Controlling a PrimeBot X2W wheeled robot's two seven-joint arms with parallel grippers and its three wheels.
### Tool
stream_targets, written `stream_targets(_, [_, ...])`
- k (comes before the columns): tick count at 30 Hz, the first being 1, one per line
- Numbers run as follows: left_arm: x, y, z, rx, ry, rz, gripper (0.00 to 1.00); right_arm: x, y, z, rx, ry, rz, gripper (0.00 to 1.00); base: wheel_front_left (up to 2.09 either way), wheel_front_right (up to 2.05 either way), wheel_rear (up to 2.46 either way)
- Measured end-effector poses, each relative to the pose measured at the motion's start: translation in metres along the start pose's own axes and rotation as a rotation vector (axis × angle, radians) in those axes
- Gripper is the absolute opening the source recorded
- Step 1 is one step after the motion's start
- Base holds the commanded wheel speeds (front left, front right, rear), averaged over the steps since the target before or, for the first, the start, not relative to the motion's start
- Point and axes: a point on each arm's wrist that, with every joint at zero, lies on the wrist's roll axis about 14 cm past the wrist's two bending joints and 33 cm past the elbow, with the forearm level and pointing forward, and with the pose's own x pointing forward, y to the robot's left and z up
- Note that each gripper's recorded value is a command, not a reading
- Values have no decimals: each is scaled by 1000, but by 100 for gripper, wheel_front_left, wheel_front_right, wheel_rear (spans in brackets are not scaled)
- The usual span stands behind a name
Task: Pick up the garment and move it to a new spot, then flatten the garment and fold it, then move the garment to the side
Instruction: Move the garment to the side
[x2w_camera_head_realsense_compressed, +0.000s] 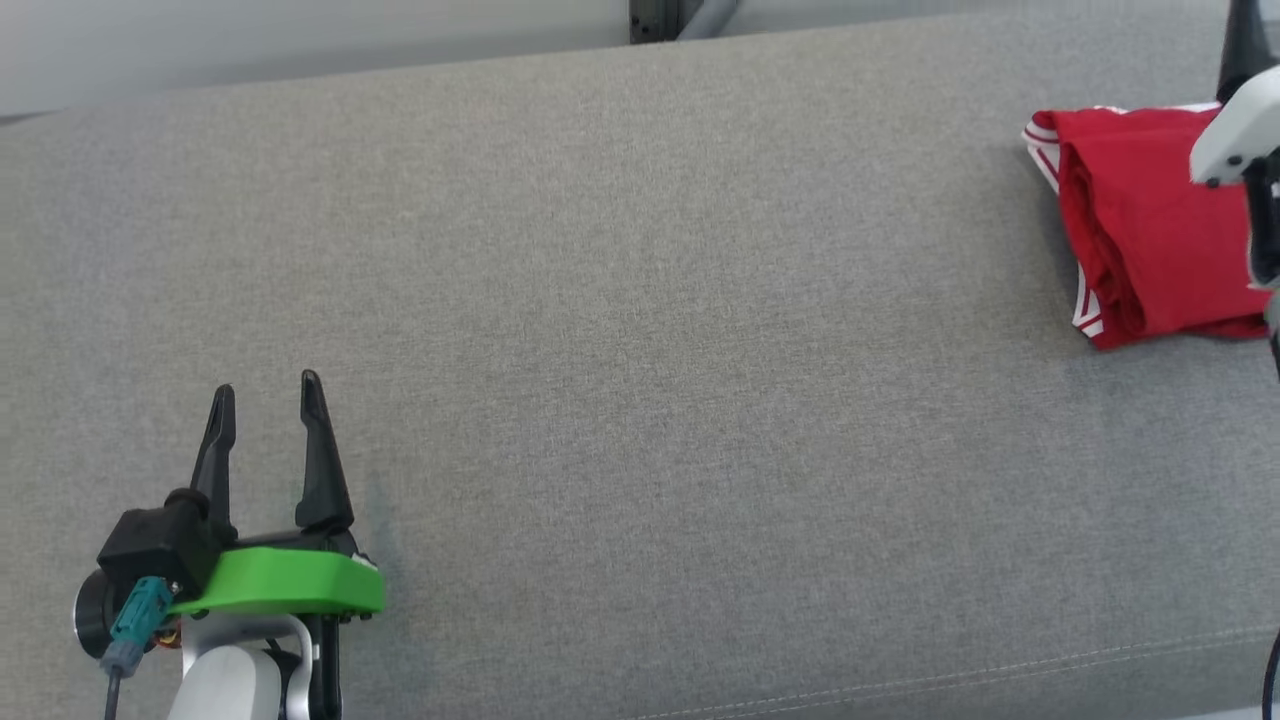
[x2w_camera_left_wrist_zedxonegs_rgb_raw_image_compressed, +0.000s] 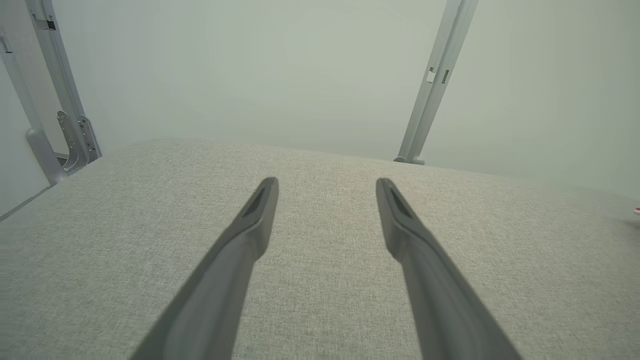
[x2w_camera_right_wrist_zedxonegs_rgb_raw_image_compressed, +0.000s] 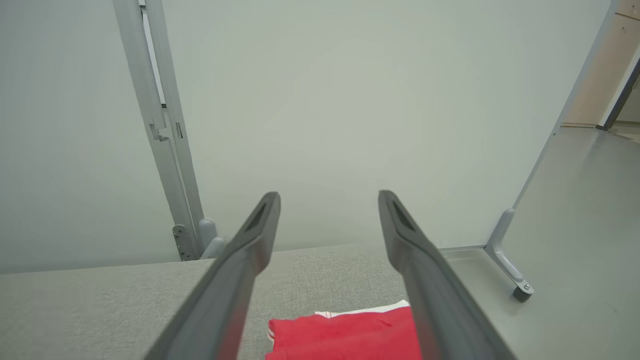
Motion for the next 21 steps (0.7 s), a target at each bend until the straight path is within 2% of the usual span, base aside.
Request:
stream_targets(11, [-42,6,14,-11,-26,42,100,-67,54,11,120,-100,139,100,0,0,0])
stream_targets(14, [-52,5,16,-14,-31,48,100,-90,74,9,164,-117,174,100,0,0,0])
stream_targets(18, [-60,5,19,-12,-40,49,100,-119,94,8,163,-148,211,100,0,0,0])
stream_targets(21, [-63,5,17,-16,-35,53,100,-142,117,-4,191,-135,242,100,0,0,0])
